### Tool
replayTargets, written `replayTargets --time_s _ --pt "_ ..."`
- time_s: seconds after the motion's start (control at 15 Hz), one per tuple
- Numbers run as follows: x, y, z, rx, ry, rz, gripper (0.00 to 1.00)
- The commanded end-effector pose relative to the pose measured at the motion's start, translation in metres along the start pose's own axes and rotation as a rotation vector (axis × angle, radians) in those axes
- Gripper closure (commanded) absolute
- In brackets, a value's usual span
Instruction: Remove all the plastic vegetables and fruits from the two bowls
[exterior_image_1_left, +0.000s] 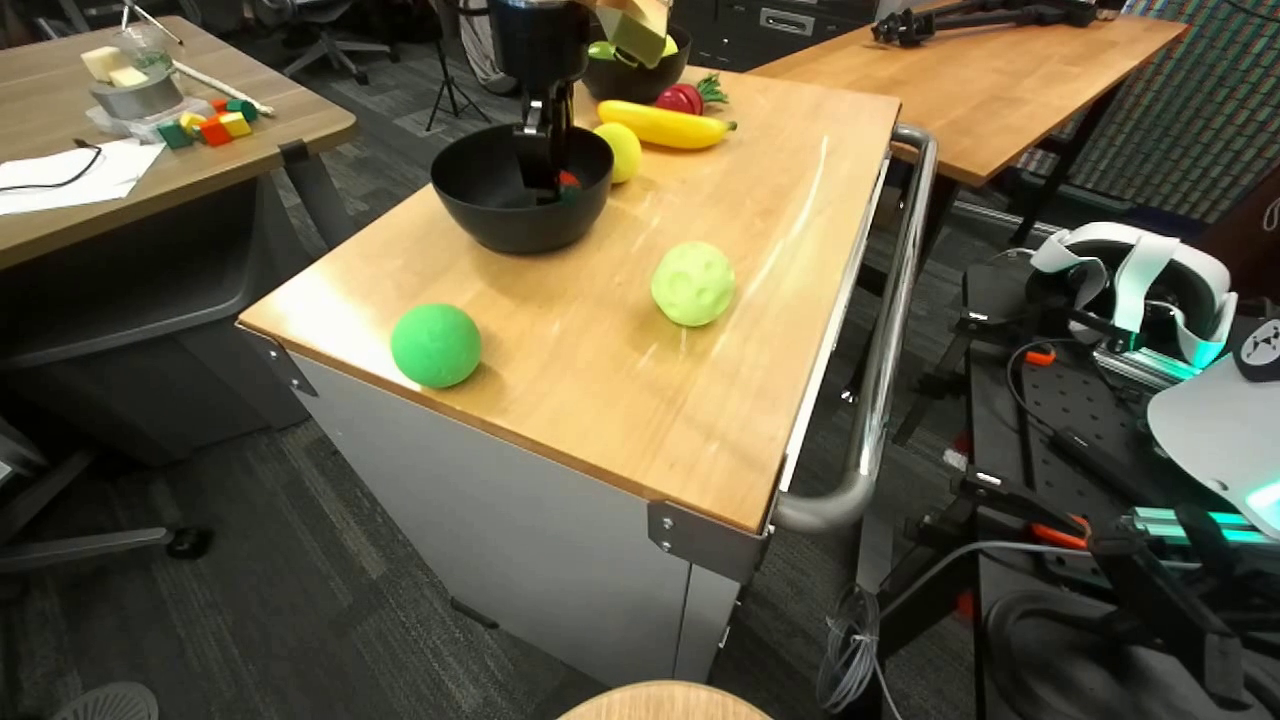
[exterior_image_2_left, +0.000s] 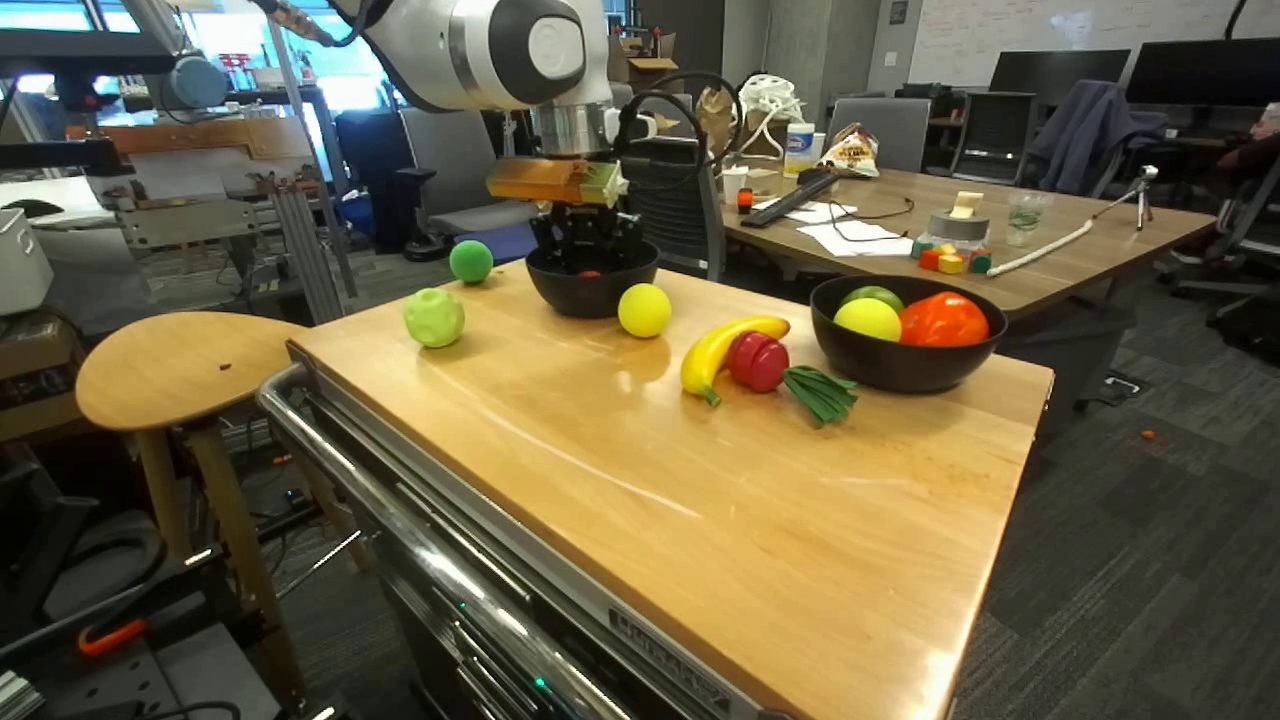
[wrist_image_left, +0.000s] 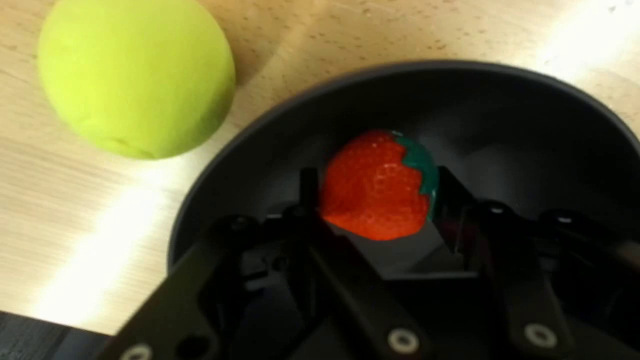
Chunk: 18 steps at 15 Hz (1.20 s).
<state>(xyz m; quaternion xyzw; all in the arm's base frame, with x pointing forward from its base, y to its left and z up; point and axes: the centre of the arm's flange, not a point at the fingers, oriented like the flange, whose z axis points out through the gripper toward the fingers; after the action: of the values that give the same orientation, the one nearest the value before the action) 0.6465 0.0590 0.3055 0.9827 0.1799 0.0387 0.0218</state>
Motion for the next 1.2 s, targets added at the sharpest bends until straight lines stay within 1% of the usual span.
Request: replayTargets --time_s 0.0,0.13,0.33,0.47,0.53,0.67,0.8,0.93,1.13 --pt "-0.001 -0.008 -0.049 0.026 0.102 0.039 0.70" --pt "-0.003 -0.014 -0.084 0.038 0.166 0.055 0.70" --pt "-0.027 -0.031 -0.141 0.051 0.235 0.051 0.70" --pt "-0.051 -0.042 -0.166 0.041 0.256 0.005 0.70" --pt "-0.065 -0.045 -0.171 0.033 0.245 -0.020 0.70" --pt "-0.087 -0.049 -0.171 0.017 0.221 -0.046 0.70" --pt "-0.109 -0.048 -0.160 0.012 0.179 -0.048 0.70" --pt "-0.127 -0.045 -0.141 0.005 0.143 -0.035 0.70" --pt "-0.144 -0.035 -0.104 0.016 0.094 0.016 0.70"
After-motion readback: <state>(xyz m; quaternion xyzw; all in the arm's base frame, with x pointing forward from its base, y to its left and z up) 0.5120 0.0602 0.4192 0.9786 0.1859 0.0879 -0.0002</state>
